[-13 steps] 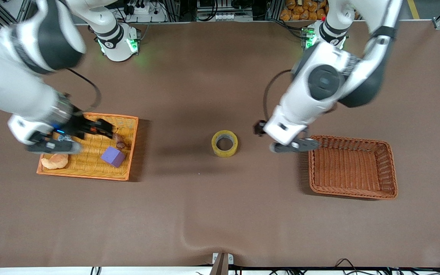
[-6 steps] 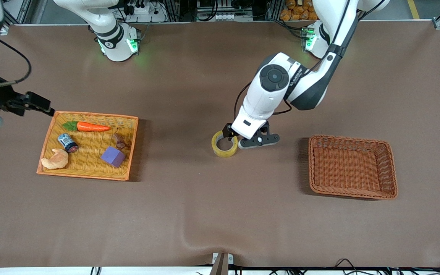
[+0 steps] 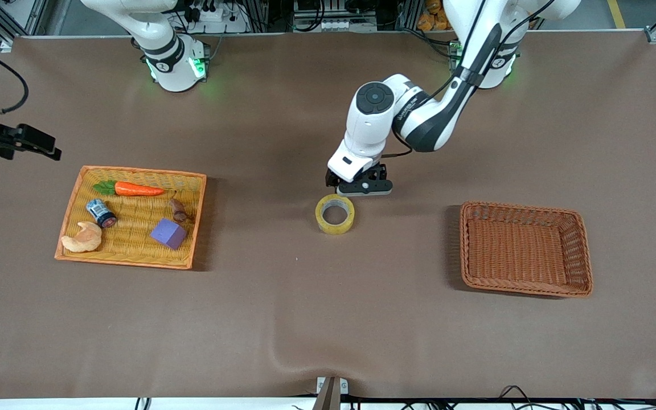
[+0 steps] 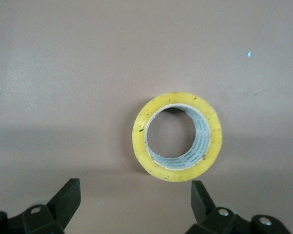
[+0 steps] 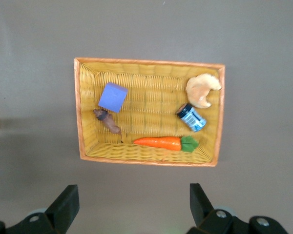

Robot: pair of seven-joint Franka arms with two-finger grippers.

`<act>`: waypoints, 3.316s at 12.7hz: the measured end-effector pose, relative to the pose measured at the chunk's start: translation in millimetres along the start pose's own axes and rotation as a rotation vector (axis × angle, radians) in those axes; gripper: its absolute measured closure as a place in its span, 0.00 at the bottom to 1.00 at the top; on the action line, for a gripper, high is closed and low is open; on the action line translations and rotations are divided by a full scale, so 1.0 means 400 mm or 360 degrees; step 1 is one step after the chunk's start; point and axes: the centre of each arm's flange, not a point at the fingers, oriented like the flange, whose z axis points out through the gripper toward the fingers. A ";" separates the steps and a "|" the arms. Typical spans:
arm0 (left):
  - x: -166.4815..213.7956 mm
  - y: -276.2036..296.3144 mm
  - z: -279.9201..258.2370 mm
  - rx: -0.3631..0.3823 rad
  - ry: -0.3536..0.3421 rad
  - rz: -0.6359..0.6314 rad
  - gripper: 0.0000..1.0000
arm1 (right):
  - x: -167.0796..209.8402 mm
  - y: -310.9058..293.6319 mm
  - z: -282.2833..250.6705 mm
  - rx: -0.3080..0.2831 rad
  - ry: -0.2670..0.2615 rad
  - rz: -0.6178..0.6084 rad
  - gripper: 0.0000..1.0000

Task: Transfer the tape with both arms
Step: 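Lower the left gripper and grasp the tape roll, then lift the tape roll with the left gripper and carry it to the basket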

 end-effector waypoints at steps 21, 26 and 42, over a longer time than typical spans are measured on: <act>0.060 0.035 0.245 0.0056 0.0042 -0.0044 0.00 | -0.021 0.013 -0.070 -0.0014 0.0078 0.0037 0.00; 0.064 0.041 0.253 0.0032 0.0057 -0.0113 0.45 | -0.020 0.013 -0.070 -0.0014 0.0076 0.0037 0.00; 0.404 -0.370 -0.125 0.0344 0.0027 -0.0453 0.78 | -0.019 0.014 -0.078 -0.0015 0.0088 0.0042 0.00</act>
